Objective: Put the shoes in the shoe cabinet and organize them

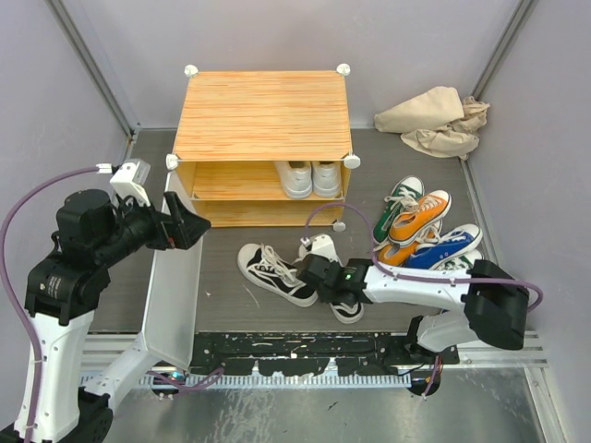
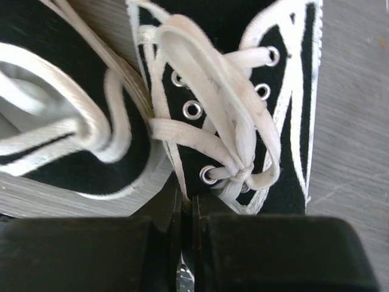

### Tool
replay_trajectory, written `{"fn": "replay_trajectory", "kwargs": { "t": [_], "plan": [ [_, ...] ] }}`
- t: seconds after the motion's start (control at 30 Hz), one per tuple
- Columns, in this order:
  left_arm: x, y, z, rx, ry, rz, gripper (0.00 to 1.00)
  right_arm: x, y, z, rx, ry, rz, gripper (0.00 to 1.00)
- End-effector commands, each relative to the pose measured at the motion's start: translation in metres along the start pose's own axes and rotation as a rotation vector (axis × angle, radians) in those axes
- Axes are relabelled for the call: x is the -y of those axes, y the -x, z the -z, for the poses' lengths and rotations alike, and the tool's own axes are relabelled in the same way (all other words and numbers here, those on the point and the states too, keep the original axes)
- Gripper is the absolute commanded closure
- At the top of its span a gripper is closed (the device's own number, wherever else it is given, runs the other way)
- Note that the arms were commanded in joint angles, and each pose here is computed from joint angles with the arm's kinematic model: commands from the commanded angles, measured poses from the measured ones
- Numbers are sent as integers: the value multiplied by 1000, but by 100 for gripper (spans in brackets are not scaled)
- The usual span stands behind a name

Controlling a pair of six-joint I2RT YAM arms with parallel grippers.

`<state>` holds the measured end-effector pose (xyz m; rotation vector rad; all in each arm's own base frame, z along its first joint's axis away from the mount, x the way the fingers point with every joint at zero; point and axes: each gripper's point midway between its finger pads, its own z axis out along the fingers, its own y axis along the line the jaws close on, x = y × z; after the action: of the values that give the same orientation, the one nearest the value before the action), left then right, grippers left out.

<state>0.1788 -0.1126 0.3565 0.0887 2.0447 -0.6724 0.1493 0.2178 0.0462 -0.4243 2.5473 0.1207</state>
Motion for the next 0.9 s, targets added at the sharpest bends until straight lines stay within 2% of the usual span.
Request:
{"fn": "replay_trajectory", "kwargs": {
  "t": [0.0, 0.17, 0.33, 0.47, 0.53, 0.63, 0.87],
  "plan": [
    [0, 12, 6, 61, 4, -58, 2, -74, 59, 21, 183, 186, 44, 99],
    [-5, 7, 6, 59, 20, -71, 2, -106, 58, 24, 179, 234, 83, 99],
    [-9, 3, 2, 43, 29, -78, 2, -88, 60, 9, 201, 112, 99, 98],
    [-10, 2, 0, 37, 30, -84, 2, -81, 63, 3, 203, 40, 129, 51],
    [-9, 2, 1, 39, 29, -84, 2, -85, 67, 7, 205, 54, 131, 39],
    [-8, 3, 4, 44, 29, -88, 2, -88, 76, 21, 218, 80, 120, 31],
    [-6, 3, 14, 51, 26, -92, 2, -104, 73, 59, 206, 198, 188, 29]
  ]
}}
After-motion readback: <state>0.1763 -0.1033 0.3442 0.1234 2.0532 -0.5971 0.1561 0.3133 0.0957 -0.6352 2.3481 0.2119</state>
